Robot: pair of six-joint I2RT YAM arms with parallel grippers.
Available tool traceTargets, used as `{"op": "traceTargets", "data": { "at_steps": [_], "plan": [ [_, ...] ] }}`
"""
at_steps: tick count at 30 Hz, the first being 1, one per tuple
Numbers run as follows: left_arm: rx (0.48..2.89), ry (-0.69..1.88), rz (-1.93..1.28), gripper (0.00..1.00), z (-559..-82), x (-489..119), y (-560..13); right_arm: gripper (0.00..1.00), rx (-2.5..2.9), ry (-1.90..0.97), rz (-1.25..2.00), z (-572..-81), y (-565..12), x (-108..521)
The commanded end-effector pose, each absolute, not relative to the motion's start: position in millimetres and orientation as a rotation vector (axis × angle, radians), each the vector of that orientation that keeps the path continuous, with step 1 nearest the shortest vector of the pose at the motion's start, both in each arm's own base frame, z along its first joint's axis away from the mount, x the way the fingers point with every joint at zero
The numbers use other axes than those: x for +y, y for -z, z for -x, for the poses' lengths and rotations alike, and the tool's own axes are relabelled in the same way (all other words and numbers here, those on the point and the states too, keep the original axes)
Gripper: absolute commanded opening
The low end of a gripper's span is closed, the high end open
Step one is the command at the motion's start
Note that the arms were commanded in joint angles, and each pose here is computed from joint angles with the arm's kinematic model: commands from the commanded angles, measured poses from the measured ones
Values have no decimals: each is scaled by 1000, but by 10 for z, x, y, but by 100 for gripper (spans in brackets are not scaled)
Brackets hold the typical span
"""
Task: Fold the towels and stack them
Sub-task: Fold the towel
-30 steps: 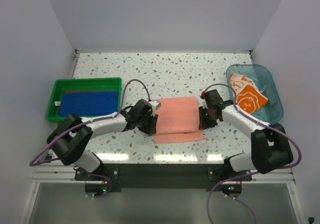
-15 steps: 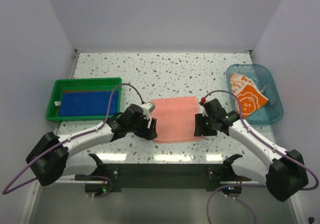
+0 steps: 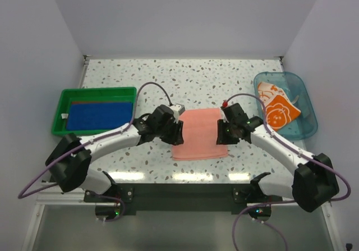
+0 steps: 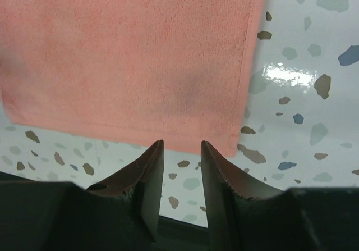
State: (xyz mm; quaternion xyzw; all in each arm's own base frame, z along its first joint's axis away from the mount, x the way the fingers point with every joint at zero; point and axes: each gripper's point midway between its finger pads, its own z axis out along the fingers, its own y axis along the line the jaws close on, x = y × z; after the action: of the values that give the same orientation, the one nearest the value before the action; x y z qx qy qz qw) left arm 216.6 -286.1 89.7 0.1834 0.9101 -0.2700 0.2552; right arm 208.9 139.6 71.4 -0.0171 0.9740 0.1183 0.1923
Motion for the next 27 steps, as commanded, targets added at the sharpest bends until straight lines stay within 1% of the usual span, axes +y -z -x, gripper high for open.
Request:
{"op": "traceTargets", "data": {
  "at_steps": [1,4,6,11,14,16,17,18,19,20,21,22,23,24,25,27],
  "plan": [
    [2584,723,-581,40,-2011,-2945,-636,36,2714,-311,12,-2229,-562,1428],
    [2658,673,-627,34,-1913,-2904,-406,33,2772,-317,16,-2124,-390,1428],
    [2693,645,-646,33,-1840,-2859,-305,33,2818,-321,19,-2001,-307,1405],
    [2792,571,-613,32,-1628,-2617,-85,32,2960,-343,5,-1579,-109,1337],
    [2816,518,-595,31,-1570,-2486,-68,32,2980,-372,-16,-1430,-125,1323],
    [2786,524,-583,34,-1590,-2475,-163,32,2980,-398,-10,-1396,-194,1337],
    [2761,538,-581,38,-1621,-2501,-230,33,2943,-417,7,-1480,-306,1377],
    [2732,546,-589,45,-1662,-2527,-300,34,2914,-423,31,-1541,-397,1392],
    [2675,568,-585,48,-1755,-2599,-469,35,2907,-387,82,-1572,-464,1355],
    [2641,564,-584,52,-1826,-2628,-561,37,2852,-396,106,-1736,-653,1414],
    [2599,525,-591,58,-1925,-2615,-649,37,2841,-360,150,-1802,-716,1394],
    [2544,526,-590,60,-2058,-2689,-818,37,2805,-298,156,-1935,-794,1348],
    [2513,506,-587,61,-2162,-2692,-899,37,2741,-293,170,-2123,-994,1393],
    [2487,487,-607,61,-2255,-2696,-944,36,2725,-259,205,-2240,-1013,1388],
    [2445,466,-580,61,-2425,-2712,-1060,35,2700,-257,210,-2347,-1069,1408],
    [2434,456,-530,60,-2715,-2647,-1072,31,2621,-267,176,-2683,-1220,1440]
  ]
}}
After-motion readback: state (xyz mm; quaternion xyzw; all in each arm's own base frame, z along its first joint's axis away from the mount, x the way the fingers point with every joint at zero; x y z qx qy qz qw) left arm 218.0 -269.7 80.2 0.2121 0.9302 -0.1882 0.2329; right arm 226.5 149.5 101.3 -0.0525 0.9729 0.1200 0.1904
